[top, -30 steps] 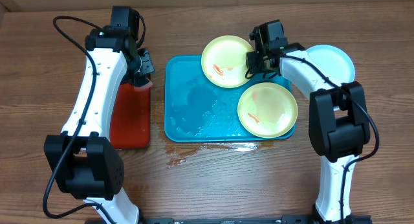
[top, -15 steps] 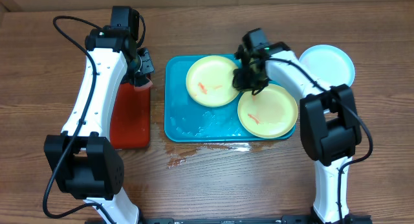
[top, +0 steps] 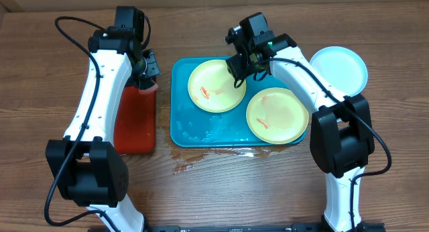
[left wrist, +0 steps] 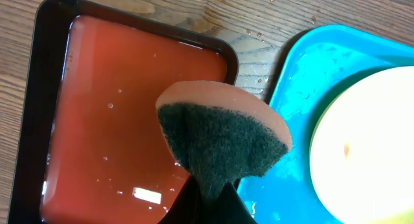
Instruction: Clean dirty plates on tray and stack at the side
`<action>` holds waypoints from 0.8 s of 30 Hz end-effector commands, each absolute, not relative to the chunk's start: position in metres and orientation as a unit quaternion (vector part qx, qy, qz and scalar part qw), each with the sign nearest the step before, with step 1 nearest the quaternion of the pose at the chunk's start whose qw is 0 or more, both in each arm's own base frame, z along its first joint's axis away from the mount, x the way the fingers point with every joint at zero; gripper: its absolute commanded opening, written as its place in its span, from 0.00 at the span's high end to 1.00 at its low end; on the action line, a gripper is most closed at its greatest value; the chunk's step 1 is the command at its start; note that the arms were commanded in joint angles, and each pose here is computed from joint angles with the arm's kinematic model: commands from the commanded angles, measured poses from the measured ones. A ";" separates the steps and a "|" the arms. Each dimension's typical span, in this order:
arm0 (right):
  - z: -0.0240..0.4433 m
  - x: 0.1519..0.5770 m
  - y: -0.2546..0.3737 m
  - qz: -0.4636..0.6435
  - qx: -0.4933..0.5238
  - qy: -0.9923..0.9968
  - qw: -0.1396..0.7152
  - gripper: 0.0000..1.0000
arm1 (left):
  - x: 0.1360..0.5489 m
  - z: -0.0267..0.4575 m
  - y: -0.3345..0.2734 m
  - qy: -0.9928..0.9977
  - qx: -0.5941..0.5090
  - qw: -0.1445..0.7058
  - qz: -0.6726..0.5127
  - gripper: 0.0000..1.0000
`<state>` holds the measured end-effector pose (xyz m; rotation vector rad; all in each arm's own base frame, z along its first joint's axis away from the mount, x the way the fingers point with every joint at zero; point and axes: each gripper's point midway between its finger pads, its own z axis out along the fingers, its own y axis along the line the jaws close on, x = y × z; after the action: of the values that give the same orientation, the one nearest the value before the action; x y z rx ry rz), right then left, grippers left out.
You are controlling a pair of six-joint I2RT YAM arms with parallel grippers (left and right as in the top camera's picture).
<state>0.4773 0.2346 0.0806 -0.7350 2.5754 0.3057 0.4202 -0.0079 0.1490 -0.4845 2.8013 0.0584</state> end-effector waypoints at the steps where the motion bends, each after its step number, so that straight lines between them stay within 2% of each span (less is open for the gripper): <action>1: 0.066 0.492 0.231 0.079 -0.301 0.922 0.232 0.39 | 0.425 0.162 -0.005 0.970 -0.178 0.166 0.012 0.96; 7: 0.025 0.493 0.231 0.078 -0.297 0.929 0.206 0.39 | 0.425 0.162 -0.006 0.970 -0.178 0.166 0.010 0.96; 10: 0.018 0.491 0.230 0.079 -0.289 0.933 0.197 0.43 | 0.425 0.162 -0.007 0.970 -0.177 0.166 0.008 0.96; 13: 0.018 0.491 0.230 0.082 -0.273 0.938 0.196 0.53 | 0.425 0.162 -0.007 0.970 -0.177 0.165 0.007 0.96; 16: 0.016 0.487 0.229 0.086 -0.248 0.947 0.186 0.74 | 0.425 0.161 -0.010 0.971 -0.176 0.163 -0.002 0.96; 18: 0.014 0.484 0.228 0.089 -0.230 0.953 0.175 0.83 | 0.424 0.161 -0.015 0.972 -0.172 0.160 -0.016 0.96; 22: 0.009 0.471 0.222 0.090 -0.187 0.968 0.142 0.94 | 0.425 0.161 -0.030 0.975 -0.152 0.155 -0.053 0.96; 24: 0.007 0.463 0.220 0.092 -0.167 0.974 0.123 0.96 | 0.426 0.161 -0.038 0.976 -0.142 0.152 -0.069 0.96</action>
<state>0.4714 0.2254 0.0113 -0.6053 2.7692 0.2718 0.4212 -0.0240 0.1486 -0.4634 2.8181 -0.0726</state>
